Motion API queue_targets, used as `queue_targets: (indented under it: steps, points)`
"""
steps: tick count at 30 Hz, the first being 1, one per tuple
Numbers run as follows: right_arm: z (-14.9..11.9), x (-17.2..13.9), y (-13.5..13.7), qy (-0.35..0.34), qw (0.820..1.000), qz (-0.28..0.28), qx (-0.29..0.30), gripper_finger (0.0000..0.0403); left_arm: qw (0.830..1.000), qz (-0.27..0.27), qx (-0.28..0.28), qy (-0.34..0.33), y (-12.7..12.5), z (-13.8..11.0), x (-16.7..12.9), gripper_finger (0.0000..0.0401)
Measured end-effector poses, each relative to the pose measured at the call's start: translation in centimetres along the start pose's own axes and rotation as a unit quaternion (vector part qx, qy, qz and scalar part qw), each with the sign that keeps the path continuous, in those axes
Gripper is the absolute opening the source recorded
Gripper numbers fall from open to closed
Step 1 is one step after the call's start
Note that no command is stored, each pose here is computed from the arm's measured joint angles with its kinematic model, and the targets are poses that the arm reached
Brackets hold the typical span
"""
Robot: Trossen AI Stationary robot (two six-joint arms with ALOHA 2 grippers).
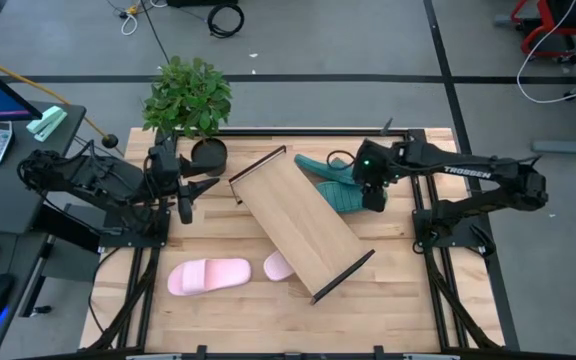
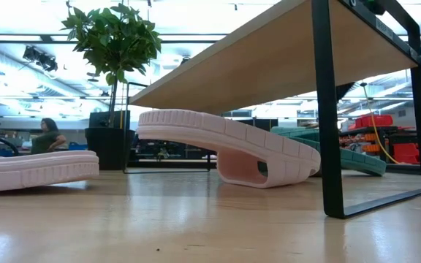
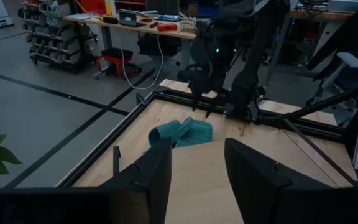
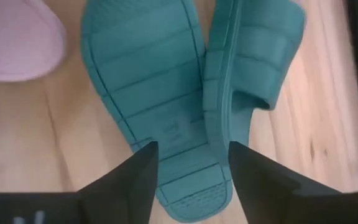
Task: Pick and place slides into the shelf
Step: Put the top green slide on the shelf
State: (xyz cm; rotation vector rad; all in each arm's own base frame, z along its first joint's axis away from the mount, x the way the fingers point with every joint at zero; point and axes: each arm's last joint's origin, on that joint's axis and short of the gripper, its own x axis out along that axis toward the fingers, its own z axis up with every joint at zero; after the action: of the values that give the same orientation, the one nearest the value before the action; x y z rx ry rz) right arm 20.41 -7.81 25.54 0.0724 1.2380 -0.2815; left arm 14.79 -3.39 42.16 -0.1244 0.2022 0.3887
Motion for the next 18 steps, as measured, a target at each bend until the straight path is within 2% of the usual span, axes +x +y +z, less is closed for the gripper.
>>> queue_targets:
  steps: [7, 13, 18]
  points:
    - [0.2, 2.9, 0.0, 0.056, 0.998, -0.020, -0.028, 0.0227, 1.000, 0.000, 0.000, 0.000, 0.0, 0.0, 0.0, 0.0144]
    - [0.9, 4.3, -0.5, 0.071, 0.992, -0.095, -0.038, 0.0224, 1.000, 0.000, -0.003, 0.000, 0.0, 0.0, 0.0, 0.0149]
    - [1.2, 5.1, -0.8, 0.071, 0.993, -0.086, -0.041, 0.0221, 1.000, 0.000, -0.004, 0.000, 0.0, 0.0, 0.0, 0.0153]
